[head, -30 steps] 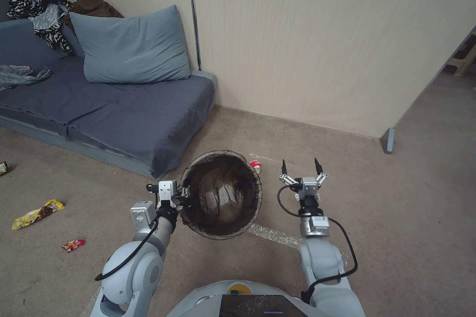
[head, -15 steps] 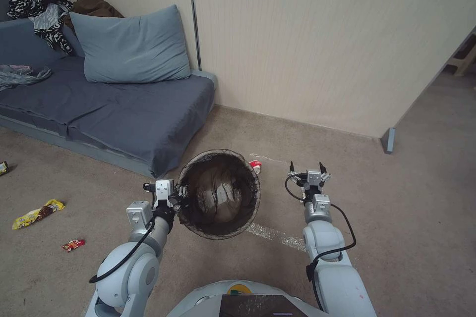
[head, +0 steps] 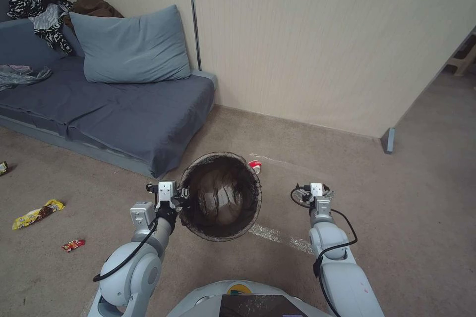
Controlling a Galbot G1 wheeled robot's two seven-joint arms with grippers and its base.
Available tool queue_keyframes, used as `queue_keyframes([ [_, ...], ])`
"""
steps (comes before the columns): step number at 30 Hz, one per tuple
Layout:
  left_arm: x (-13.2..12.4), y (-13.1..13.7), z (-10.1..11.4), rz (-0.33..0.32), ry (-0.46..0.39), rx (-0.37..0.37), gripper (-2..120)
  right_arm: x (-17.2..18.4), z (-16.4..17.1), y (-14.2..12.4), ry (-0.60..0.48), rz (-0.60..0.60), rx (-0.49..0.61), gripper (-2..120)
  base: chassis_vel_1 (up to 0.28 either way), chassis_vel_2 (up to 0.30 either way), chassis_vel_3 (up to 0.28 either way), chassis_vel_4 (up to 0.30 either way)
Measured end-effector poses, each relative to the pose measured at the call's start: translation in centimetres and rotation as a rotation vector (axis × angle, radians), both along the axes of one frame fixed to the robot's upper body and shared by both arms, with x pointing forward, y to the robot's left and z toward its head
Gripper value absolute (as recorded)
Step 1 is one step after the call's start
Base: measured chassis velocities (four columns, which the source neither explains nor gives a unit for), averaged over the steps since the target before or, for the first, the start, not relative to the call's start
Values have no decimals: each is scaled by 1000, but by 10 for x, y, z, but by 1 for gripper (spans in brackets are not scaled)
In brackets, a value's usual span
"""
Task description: Pick up the trash bin, then pick up the garbage from the floor and place it into the trash bin.
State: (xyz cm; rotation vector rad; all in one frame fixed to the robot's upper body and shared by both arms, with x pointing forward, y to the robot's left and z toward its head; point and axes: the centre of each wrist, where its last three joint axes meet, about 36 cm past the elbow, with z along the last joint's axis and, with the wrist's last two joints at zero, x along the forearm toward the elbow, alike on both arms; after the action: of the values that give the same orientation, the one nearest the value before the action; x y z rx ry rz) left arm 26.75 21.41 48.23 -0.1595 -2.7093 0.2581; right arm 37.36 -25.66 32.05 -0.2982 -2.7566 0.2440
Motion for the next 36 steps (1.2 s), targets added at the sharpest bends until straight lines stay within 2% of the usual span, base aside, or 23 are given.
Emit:
queue_keyframes([
  [3, 1, -4, -4, -11, 11, -3, 2, 0, -27, -18, 126, -24, 24, 100, 0, 0, 0, 0],
  [14, 1, -7, -8, -15, 19, 0, 2, 19, -62, -31, 220, -37, 75, 100, 0, 0, 0, 0],
  [24, 1, -6, -8, -10, 18, 5, 2, 40, -72, -35, 210, -45, 108, 100, 0, 0, 0, 0],
  [36, 1, -6, -8, -8, 16, 7, 2, 43, -84, -36, 226, -70, 111, 100, 0, 0, 0, 0],
])
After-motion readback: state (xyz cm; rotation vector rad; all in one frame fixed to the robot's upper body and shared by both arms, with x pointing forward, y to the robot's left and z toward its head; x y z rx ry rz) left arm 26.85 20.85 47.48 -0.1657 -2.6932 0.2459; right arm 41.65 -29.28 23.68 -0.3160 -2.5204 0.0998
